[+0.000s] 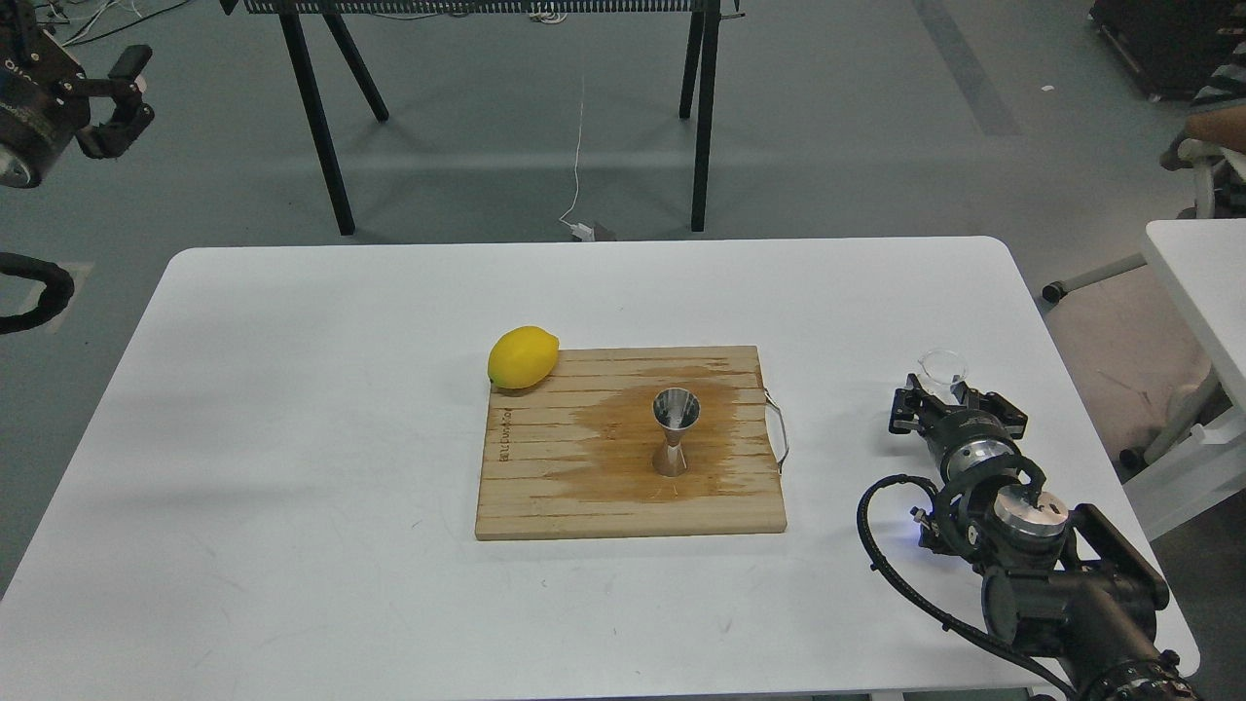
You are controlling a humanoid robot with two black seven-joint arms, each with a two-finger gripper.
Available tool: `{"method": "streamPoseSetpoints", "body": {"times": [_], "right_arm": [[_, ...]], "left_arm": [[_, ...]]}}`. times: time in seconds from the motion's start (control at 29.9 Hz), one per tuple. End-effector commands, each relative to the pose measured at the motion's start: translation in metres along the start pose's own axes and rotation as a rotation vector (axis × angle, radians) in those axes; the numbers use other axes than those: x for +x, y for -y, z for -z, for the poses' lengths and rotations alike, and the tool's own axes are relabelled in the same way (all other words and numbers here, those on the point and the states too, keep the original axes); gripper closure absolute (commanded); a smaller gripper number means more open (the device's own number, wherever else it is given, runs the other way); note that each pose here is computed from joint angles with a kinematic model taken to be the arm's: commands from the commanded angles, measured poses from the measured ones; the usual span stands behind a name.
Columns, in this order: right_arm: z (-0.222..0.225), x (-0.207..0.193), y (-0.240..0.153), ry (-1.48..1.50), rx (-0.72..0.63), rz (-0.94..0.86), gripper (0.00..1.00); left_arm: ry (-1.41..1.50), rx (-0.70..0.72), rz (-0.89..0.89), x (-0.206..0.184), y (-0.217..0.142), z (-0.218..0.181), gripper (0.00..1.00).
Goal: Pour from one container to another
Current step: 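Bring the glass cup back and set it down near the right arm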
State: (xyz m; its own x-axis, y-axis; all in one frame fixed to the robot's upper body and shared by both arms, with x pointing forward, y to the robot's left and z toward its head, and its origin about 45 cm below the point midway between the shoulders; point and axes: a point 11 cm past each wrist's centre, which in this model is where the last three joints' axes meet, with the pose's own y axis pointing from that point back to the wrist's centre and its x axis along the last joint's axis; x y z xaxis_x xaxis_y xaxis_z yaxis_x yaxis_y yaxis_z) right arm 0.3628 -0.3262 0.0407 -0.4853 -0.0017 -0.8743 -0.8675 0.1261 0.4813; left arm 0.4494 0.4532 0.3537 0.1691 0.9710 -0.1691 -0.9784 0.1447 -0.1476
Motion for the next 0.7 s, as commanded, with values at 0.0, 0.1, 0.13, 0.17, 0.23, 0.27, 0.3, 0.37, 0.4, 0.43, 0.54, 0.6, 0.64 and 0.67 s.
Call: {"method": "streamPoseSetpoints", "body": {"times": [0.0, 0.1, 0.13, 0.17, 0.23, 0.27, 0.3, 0.37, 0.4, 0.43, 0.54, 0.6, 0.64, 0.67], "right_arm": [[0.0006, 0.0001, -0.0003, -0.002, 0.000, 0.002, 0.02], [-0.0019, 0.0011, -0.0004, -0.014, -0.007, -0.001, 0.19], [-0.0019, 0.0011, -0.0002, -0.020, -0.006, -0.003, 0.36], [-0.0027, 0.0009, -0.0002, -0.025, -0.006, -0.002, 0.40], [-0.0035, 0.0025, -0.0004, -0.037, -0.006, -0.013, 0.52], [-0.0042, 0.0028, -0.0004, -0.041, -0.006, -0.016, 0.56], [-0.0037, 0.0022, -0.0006, -0.042, -0.005, -0.012, 0.67], [-0.0035, 0.0002, -0.0008, -0.042, -0.007, 0.002, 0.84], [-0.0037, 0.0012, -0.0015, -0.040, -0.011, 0.000, 0.76], [-0.0043, 0.0008, -0.0015, -0.040, -0.014, -0.002, 0.58], [-0.0024, 0.0003, -0.0018, -0.024, -0.008, 0.000, 0.01], [-0.0030, -0.0010, -0.0025, -0.025, -0.009, 0.007, 0.00], [-0.0033, -0.0018, -0.0024, -0.024, -0.010, 0.009, 0.00], [-0.0037, -0.0028, -0.0024, -0.024, -0.011, 0.011, 0.00]], "left_arm": [[0.000, 0.000, 0.000, 0.0000, 0.0000, 0.0000, 0.01], [0.000, -0.002, 0.000, 0.0000, 0.0000, -0.0002, 0.01], [0.000, -0.002, 0.000, 0.0000, 0.0000, -0.0002, 0.01], [0.000, -0.002, 0.000, 0.0000, 0.0000, -0.0002, 0.01], [0.000, -0.002, 0.000, 0.0000, 0.0000, -0.0002, 0.01], [0.000, 0.000, 0.000, 0.0000, 0.0000, 0.0000, 0.01], [0.000, 0.000, 0.000, 0.0000, 0.0000, 0.0000, 0.01], [0.000, 0.000, 0.000, 0.0000, 0.0000, 0.0000, 0.01], [-0.001, 0.000, 0.001, -0.0004, 0.0002, 0.0005, 0.01], [-0.001, 0.000, 0.001, -0.0004, 0.0002, 0.0005, 0.01], [-0.001, 0.000, 0.001, -0.0004, 0.0002, 0.0005, 0.01], [-0.001, 0.000, 0.001, -0.0004, 0.0002, 0.0005, 0.01], [-0.001, 0.000, 0.001, -0.0004, 0.0002, 0.0005, 0.01], [0.000, 0.000, 0.000, 0.0000, 0.0000, 0.0000, 0.01]]}}
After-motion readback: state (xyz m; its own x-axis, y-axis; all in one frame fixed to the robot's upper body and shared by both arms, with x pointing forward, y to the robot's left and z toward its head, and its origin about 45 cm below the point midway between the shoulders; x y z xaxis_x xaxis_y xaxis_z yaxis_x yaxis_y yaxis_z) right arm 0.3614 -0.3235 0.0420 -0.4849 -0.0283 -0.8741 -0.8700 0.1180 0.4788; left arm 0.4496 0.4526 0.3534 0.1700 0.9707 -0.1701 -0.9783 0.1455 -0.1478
